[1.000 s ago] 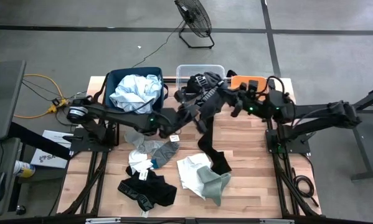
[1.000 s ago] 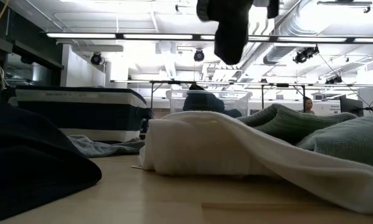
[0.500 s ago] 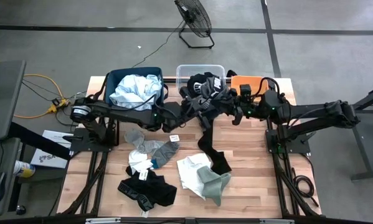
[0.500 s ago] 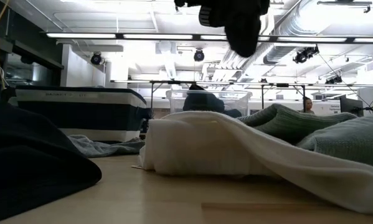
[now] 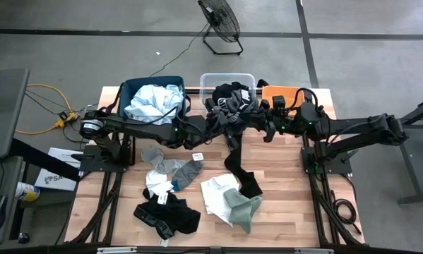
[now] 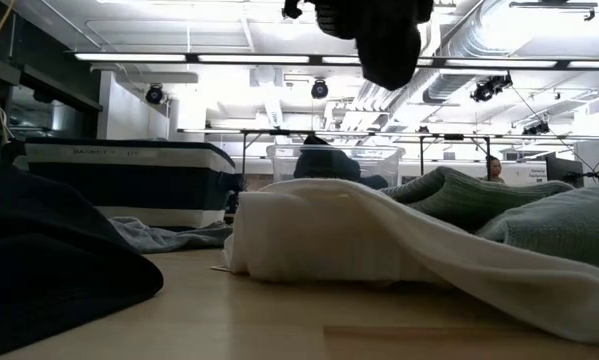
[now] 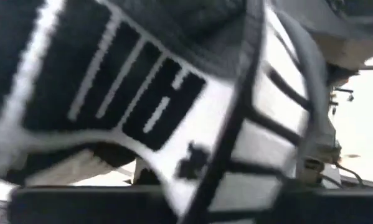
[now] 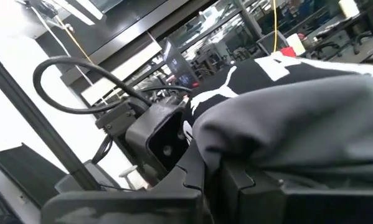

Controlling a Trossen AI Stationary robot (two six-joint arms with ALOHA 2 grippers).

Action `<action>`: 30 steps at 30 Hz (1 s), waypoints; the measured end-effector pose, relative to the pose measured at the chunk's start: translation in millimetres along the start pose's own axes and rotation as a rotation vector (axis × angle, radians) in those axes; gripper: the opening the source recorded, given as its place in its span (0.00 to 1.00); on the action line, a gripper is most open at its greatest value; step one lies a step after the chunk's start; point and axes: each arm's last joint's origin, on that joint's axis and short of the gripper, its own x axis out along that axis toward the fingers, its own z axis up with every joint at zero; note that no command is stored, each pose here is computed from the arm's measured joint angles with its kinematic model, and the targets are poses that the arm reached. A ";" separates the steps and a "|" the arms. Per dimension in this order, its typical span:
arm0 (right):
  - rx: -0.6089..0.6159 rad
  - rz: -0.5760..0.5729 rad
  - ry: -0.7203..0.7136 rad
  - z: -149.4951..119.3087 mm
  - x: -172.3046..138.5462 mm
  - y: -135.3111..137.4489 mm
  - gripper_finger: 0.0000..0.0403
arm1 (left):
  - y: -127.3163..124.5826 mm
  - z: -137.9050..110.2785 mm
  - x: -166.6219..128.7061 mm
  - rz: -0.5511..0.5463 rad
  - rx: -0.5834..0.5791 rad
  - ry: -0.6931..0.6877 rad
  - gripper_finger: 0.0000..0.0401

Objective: Pick & Place Cloths
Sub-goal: Put the gray boxer short into the transparent bin

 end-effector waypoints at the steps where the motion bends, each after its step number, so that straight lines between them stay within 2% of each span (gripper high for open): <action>1: -0.008 -0.005 -0.004 0.2 -0.1 -0.1 0.01 | -0.2 -1.4 -0.1 -0.004 0.005 0.013 0.07; 2: -0.021 -0.009 -0.004 0.6 -0.8 -0.1 0.02 | -0.4 -2.3 -0.2 -0.006 0.002 0.021 0.04; 10: -0.079 -0.084 0.025 4.4 -13.3 -1.2 0.13 | -0.5 -4.8 -0.2 -0.006 0.005 0.044 0.01; 14: -0.086 -0.098 0.006 12.9 -25.7 2.3 0.25 | -0.2 -6.8 -0.2 0.005 0.016 0.063 0.01; 20: -0.128 -0.096 0.010 25.7 -51.7 7.8 0.45 | 7.7 -2.8 2.9 0.097 0.058 0.128 0.01; 24: -0.153 -0.110 -0.011 33.9 -68.2 10.4 0.51 | 31.2 20.8 12.3 0.152 0.061 0.253 0.00; 30: -0.152 -0.105 -0.025 40.2 -82.7 12.8 0.52 | 84.5 39.2 27.8 0.283 -0.071 0.449 0.00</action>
